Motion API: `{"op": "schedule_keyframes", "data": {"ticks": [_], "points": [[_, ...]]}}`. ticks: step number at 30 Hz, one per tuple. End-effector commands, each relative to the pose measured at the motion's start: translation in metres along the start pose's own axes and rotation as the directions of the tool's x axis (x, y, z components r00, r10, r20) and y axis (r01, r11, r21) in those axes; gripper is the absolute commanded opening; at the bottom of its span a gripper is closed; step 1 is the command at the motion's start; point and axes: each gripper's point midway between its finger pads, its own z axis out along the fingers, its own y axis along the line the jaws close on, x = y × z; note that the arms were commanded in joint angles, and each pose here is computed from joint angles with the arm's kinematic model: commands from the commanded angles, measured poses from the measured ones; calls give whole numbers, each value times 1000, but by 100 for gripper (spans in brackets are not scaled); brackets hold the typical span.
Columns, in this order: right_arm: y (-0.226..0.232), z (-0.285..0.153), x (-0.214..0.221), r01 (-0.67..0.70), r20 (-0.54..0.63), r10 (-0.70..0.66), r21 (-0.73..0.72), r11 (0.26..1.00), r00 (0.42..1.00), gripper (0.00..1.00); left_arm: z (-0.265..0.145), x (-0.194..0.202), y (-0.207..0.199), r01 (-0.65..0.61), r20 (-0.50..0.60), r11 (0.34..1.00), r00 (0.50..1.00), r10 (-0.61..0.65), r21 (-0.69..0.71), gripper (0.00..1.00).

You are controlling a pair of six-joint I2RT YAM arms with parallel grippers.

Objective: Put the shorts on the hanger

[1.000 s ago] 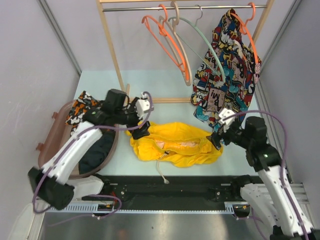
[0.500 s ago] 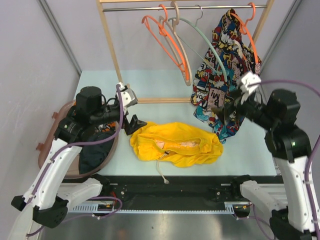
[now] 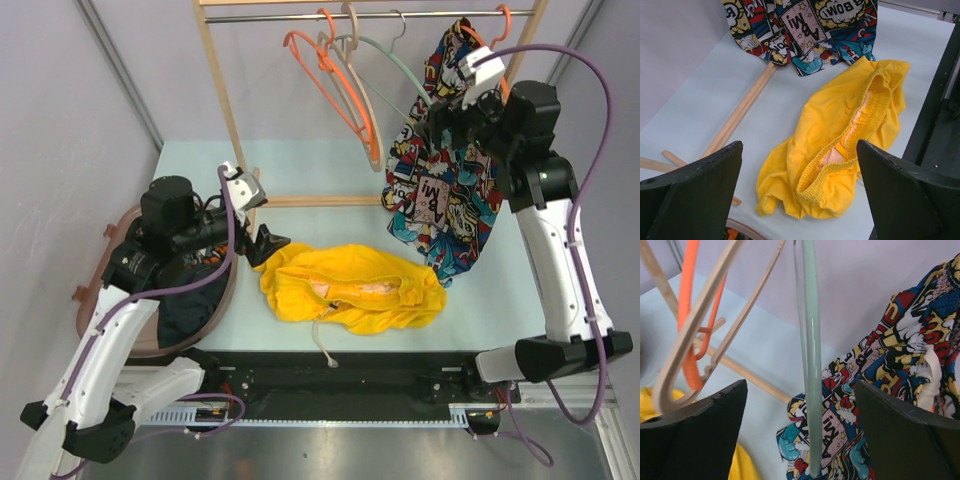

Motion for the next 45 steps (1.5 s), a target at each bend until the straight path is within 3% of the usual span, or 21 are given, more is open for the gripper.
{"op": "schedule_keyframes", "data": {"ticks": [1,7,10,11,13,14,19,34,41,45], "points": [[-15,16,-21,30,61,-32,34,999,998,90,-3,-4,4,7,28,1000,1000,-6,-30,100],[-3,42,3,-3,7,4,-65,998,1000,68,-3,4,2,9,11,1000,1000,-9,-27,100],[1,47,7,-17,14,18,-94,995,1000,53,-3,8,2,13,2,999,1000,-13,-30,100],[1,48,5,-18,25,21,-90,996,999,42,-4,9,1,10,3,999,1000,-10,-31,100],[1,51,4,-20,44,24,-89,996,999,34,-4,12,0,12,-8,1000,1000,-12,-29,100],[0,51,2,-20,52,24,-86,996,998,24,-4,16,0,16,-19,999,1000,-17,-29,100],[-2,53,-6,-16,99,24,-76,997,995,0,-4,21,1,15,-32,999,999,-16,-39,100],[-15,41,-28,27,336,-25,-4,1000,941,0,3,31,9,15,-72,999,997,-19,-51,100],[-8,26,-32,39,336,-23,-41,998,942,0,7,40,10,28,-93,998,995,-33,-55,100],[-2,10,-13,14,247,-4,-40,999,969,0,10,45,14,49,-112,996,992,-57,-74,100]]}}
